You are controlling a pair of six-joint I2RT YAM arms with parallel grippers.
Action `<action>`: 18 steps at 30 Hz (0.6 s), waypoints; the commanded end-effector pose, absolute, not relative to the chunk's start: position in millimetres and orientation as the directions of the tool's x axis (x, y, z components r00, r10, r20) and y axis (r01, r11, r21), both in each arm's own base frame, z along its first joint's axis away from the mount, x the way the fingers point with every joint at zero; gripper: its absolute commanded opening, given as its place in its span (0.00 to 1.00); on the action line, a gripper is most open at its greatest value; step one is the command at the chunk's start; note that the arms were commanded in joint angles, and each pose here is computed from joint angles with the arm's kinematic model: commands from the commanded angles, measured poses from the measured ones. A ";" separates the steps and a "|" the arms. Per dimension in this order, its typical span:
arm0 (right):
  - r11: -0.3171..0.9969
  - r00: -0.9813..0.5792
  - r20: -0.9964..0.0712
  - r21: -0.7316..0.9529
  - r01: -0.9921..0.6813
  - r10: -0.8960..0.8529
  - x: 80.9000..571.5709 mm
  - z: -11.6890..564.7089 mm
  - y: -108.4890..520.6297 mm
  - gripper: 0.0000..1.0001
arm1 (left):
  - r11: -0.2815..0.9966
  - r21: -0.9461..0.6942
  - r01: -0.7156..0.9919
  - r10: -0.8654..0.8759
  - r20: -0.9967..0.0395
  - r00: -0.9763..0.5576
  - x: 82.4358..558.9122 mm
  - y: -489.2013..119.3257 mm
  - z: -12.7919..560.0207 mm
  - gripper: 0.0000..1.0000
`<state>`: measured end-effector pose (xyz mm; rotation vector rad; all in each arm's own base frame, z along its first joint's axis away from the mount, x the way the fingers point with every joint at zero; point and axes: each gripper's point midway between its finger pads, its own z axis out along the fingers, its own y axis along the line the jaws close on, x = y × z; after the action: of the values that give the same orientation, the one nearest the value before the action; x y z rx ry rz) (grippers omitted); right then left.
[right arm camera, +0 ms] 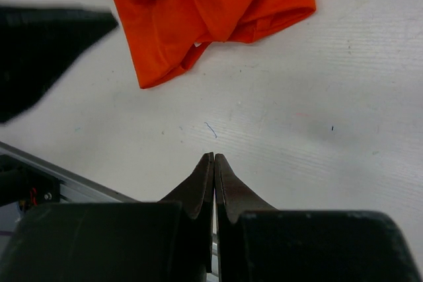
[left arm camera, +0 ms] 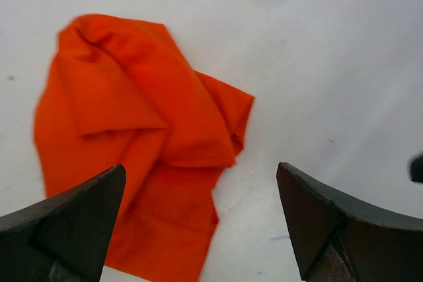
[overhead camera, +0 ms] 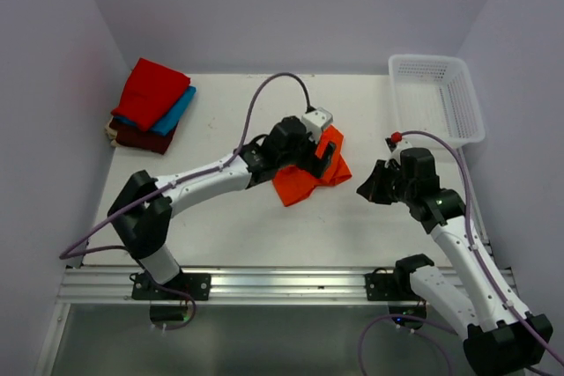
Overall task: Fold and stack the t-shirts
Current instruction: Flatten out the tshirt
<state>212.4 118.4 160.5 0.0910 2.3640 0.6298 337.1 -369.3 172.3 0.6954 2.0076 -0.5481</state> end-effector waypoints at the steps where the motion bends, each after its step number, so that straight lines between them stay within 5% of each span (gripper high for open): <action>1: 0.875 -0.752 -0.627 0.461 -0.148 0.204 219.8 162.6 123.5 0.00 | 0.699 -0.124 0.704 0.329 -0.819 -0.470 276.5 -389.2 123.2 1.00; 7: 0.868 -0.755 -0.620 0.475 -0.145 0.213 222.3 159.9 126.2 0.00 | 0.684 -0.113 0.721 0.430 -0.736 -0.523 242.0 -382.2 61.4 0.91; 18: 0.878 -0.755 -0.622 0.459 -0.137 0.208 222.6 159.0 123.2 0.00 | 0.703 -0.003 0.711 0.485 -0.730 -0.482 263.9 -386.0 42.7 0.91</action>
<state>218.6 120.0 154.2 0.0867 2.3656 0.6280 241.9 -373.2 31.9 0.9392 2.2500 -0.4316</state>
